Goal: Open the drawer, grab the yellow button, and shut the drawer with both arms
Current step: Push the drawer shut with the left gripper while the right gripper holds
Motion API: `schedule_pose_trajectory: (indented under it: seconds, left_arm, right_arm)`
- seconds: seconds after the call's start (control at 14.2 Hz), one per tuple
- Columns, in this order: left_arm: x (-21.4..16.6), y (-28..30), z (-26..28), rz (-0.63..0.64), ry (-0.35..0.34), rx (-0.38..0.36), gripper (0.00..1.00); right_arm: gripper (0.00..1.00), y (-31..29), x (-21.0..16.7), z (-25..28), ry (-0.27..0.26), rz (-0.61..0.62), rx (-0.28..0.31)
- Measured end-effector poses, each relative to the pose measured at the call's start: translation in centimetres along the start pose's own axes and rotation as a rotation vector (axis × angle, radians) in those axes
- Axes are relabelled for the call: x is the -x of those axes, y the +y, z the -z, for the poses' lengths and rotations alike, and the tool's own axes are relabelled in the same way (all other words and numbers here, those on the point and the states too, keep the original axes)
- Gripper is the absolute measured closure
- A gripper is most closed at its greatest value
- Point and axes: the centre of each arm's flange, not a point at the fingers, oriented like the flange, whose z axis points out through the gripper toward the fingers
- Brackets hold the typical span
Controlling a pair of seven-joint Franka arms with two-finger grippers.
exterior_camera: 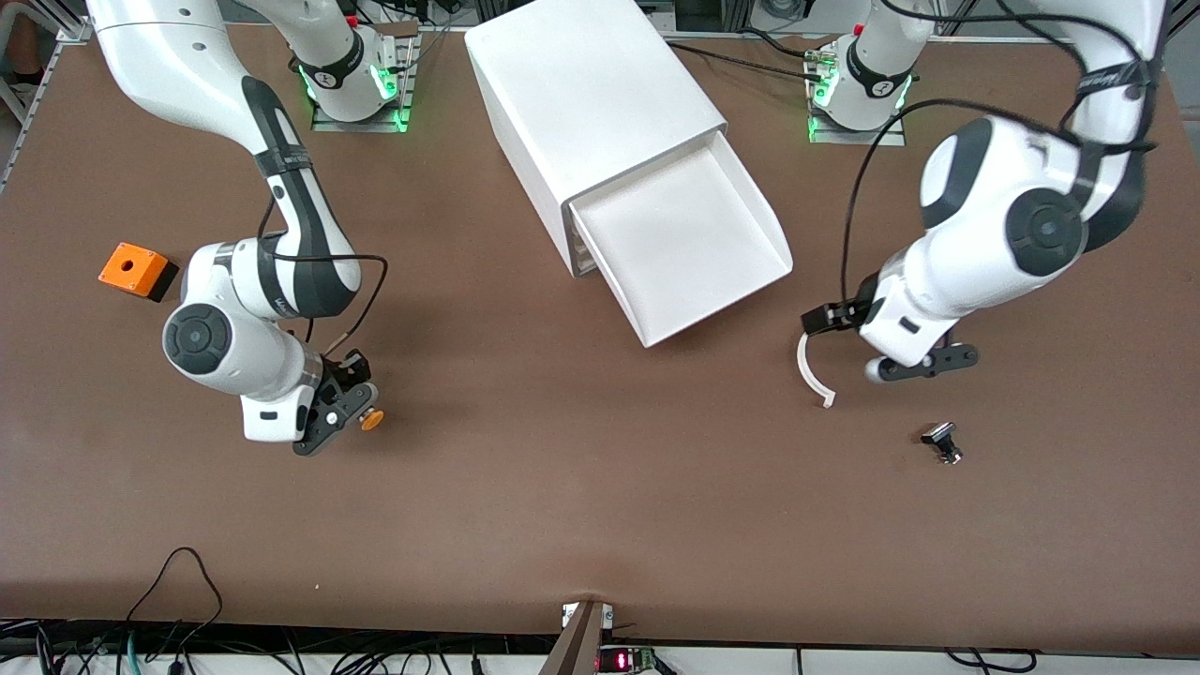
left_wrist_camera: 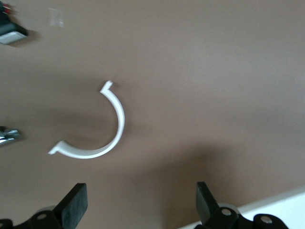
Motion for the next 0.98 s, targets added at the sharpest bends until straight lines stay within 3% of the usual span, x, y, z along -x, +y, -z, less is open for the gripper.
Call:
schedule_pose_trajectory:
  seconds: [0.49, 0.7, 0.98]
  left_arm:
    - [1.8, 3.7, -6.1, 0.112, 0.044, 0.036, 0.0]
    - [3.9, 5.1, -8.4, 0.126, 0.002, 0.046, 0.0]
    - [6.6, 6.3, -10.0, 0.101, -0.041, 0.035, 0.0]
  right_arm:
    - [0.59, 3.2, 12.5, -3.0, -0.088, -0.163, -0.086]
    - [0.59, 4.6, 16.4, -4.5, -0.111, -0.205, -0.114]
    - [0.59, 4.5, 18.7, -6.7, -0.107, -0.216, -0.11]
